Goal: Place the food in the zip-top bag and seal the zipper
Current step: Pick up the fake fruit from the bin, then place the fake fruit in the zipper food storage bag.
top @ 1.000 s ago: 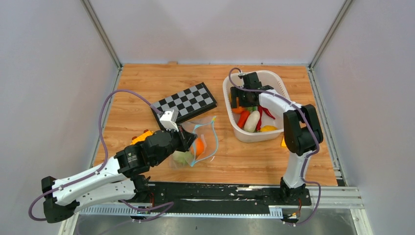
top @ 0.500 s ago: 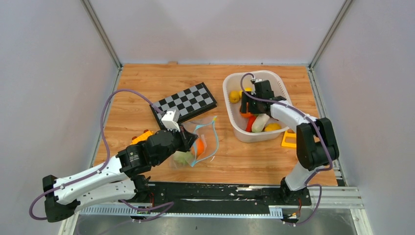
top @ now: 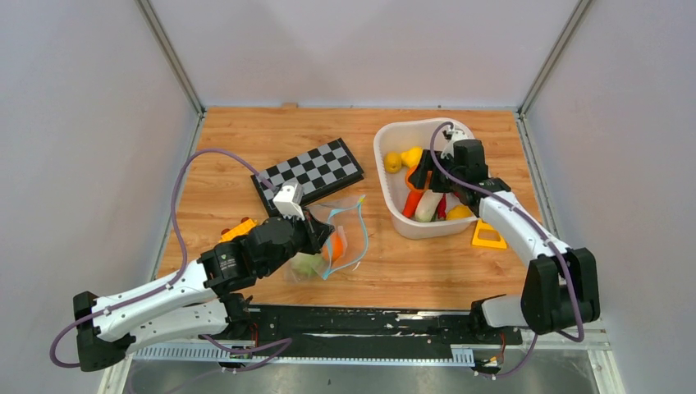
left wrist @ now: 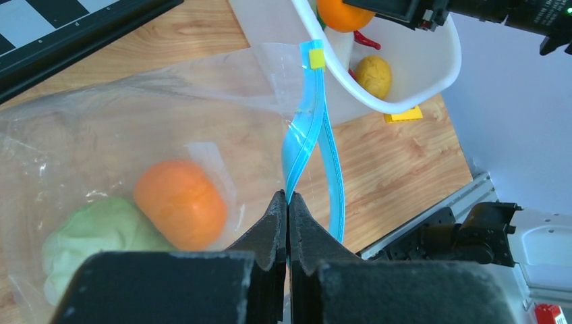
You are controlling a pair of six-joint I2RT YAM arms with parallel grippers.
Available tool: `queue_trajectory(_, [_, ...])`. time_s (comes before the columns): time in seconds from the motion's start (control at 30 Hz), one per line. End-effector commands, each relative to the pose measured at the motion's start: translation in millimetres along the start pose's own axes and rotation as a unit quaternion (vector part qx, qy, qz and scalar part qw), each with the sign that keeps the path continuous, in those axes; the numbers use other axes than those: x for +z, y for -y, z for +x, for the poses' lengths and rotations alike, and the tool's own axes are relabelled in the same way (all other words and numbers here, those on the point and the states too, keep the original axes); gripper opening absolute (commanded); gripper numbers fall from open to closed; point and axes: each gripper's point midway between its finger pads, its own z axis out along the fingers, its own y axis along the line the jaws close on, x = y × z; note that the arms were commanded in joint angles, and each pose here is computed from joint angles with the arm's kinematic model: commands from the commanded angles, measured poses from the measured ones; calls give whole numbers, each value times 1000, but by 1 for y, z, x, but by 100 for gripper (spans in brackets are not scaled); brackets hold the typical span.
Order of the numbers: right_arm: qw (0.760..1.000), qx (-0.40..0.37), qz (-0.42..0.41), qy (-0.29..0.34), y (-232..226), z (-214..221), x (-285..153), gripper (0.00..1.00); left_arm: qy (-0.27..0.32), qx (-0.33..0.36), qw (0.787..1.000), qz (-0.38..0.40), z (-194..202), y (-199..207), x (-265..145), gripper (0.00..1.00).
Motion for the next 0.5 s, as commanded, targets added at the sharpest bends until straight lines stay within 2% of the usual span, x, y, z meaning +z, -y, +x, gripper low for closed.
queue_trajectory(0.0, [996, 17, -75, 37, -30, -13, -19, 60, 10, -5, 1000, 8, -5, 4, 1, 0])
queue_trajectory(0.27, [984, 30, -163, 62, -64, -15, -51, 60, 6, -8, 1000, 12, -2, 5, 2, 0])
queue_trajectory(0.47, [955, -3, -285, 77, -106, -16, -92, 60, 7, -7, 1000, 13, -3, 8, 4, 0])
